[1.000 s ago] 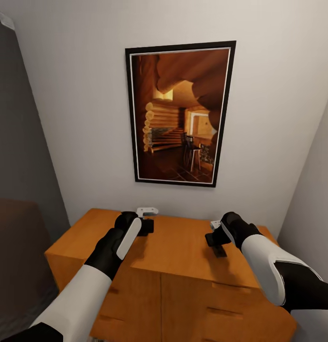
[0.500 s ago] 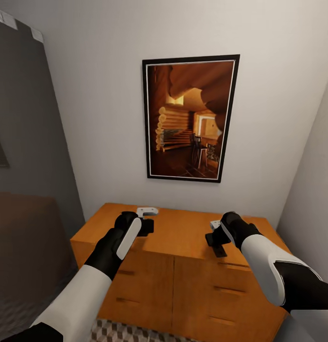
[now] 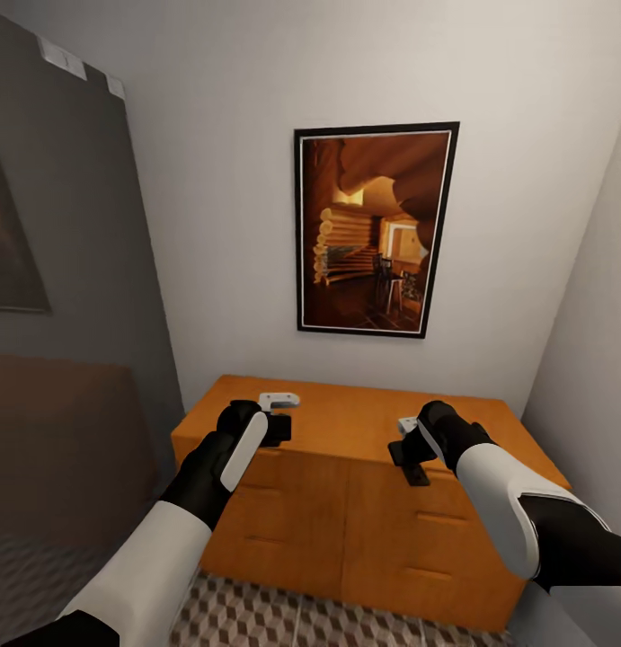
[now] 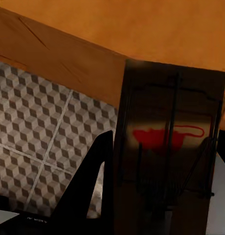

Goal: Take the four mousetraps from the cabinet in the bathroom and place them on the bathroom floor. Make sure all four end up on the same floor surface, and ensure that at least two of them are either under or directly next to the same bathroom sink.

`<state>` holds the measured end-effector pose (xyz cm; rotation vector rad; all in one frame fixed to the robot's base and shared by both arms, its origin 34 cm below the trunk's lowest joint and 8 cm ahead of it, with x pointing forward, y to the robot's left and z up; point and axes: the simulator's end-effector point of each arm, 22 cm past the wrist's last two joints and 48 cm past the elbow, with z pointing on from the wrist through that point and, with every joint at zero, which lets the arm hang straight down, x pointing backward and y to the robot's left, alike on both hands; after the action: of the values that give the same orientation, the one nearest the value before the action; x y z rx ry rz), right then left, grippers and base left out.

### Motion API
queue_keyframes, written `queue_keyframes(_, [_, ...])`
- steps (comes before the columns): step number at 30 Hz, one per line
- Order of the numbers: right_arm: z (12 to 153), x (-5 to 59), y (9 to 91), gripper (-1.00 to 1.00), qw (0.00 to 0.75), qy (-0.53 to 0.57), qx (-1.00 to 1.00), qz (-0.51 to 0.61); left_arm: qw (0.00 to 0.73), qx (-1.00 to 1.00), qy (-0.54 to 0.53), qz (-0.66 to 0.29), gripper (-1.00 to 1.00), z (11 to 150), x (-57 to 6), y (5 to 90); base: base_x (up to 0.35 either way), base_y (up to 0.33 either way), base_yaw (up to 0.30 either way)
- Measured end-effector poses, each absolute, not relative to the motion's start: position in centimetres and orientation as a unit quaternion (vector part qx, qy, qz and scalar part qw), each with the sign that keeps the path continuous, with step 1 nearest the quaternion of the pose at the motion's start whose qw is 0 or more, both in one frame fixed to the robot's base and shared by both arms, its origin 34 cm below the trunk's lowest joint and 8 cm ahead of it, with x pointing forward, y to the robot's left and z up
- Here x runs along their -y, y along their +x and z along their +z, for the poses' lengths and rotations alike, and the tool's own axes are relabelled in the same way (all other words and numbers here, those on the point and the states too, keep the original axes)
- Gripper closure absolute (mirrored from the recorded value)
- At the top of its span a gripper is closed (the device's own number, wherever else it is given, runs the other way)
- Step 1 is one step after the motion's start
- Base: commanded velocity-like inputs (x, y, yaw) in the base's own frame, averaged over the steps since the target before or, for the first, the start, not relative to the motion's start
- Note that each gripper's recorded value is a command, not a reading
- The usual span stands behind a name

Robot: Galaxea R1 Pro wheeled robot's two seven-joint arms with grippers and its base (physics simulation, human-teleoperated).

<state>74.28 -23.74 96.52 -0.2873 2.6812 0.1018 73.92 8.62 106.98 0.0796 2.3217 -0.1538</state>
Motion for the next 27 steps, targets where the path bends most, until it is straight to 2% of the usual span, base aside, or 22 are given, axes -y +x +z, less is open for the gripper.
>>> queue_keyframes(23, [98.1, 23.6, 73.6, 1.00, 0.220, -0.105, -0.969, 0.038, 0.396, -0.916, 0.031, -0.060, 1.00, 108.6, -8.6, 73.2, -0.007, 0.006, 0.000])
queue_keyframes(27, [98.8, 23.3, 74.3, 1.00, 0.242, -0.111, -0.963, 0.041, 0.396, -0.916, 0.031, -0.060, 1.00, 108.8, -8.7, 73.1, 0.000, 0.000, 0.000])
